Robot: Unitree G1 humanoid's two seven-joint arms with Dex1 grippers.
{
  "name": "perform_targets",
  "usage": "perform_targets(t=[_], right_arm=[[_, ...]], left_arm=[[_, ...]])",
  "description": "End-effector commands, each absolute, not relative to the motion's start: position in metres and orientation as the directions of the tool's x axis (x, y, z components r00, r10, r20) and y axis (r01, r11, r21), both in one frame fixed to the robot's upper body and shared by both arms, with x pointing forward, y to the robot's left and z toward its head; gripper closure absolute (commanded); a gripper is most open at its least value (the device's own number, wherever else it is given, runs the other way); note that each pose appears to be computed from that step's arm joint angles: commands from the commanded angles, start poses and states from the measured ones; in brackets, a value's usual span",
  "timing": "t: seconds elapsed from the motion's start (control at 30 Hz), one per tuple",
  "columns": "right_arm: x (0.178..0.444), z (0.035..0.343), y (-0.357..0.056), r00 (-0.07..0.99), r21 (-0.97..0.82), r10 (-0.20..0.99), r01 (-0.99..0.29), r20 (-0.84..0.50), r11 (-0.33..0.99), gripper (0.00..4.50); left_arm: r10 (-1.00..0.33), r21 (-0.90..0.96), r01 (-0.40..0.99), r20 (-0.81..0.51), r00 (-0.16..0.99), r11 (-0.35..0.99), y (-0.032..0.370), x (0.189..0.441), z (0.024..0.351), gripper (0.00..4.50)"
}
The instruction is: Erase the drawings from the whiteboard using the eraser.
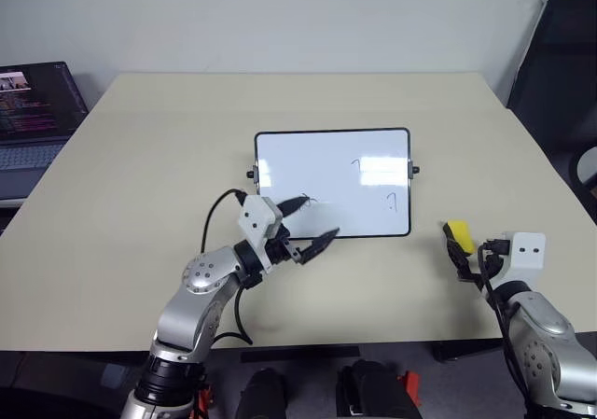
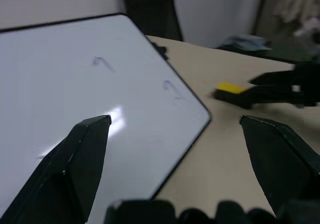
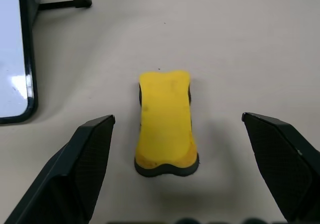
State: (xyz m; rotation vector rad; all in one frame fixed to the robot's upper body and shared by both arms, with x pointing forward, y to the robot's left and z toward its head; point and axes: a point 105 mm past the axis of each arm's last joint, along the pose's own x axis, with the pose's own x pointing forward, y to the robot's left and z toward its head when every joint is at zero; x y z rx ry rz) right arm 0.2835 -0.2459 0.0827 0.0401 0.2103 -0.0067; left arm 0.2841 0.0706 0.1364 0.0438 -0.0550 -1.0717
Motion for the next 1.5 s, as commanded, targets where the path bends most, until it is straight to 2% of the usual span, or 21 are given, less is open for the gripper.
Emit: perform_targets(t=[0.03,0.2,0.27,0.63,1.0,1.5], right_arm=[[0.290,0.103,-0.240,0.988,0.036,0.024,-0.019,-0.152,0.999,0.03],[0.299,0.105,-0.232,0.986,0.044,0.048,-0.041,-0.160,0.998,0.03],[0.302,0.103,-0.228,0.984,0.050,0.055,-0.047,-0.172,0.998,0.03],[0.306,0.090,-0.227,0.970,0.101,0.026,-0.001,-0.242,0.995,0.03],[0.309,0.096,-0.244,0.975,0.079,-0.046,0.065,-0.218,0.995,0.03],[0.312,0.090,-0.241,0.970,0.110,-0.046,0.074,-0.239,0.991,0.03]], left_arm=[[-0.951,-0.019,0.952,0.033,0.307,0.306,0.063,0.273,0.144,0.00],[-0.984,0.022,0.985,-0.039,0.174,0.174,0.060,0.269,0.139,0.00],[-0.985,0.057,0.987,-0.076,0.156,0.151,0.059,0.271,0.135,0.00],[-0.980,0.122,0.981,-0.109,0.165,0.151,0.061,0.276,0.130,0.00],[-0.979,0.126,0.980,-0.114,0.170,0.156,0.063,0.278,0.128,0.00],[-0.975,0.135,0.976,-0.121,0.186,0.170,0.067,0.283,0.129,0.00]])
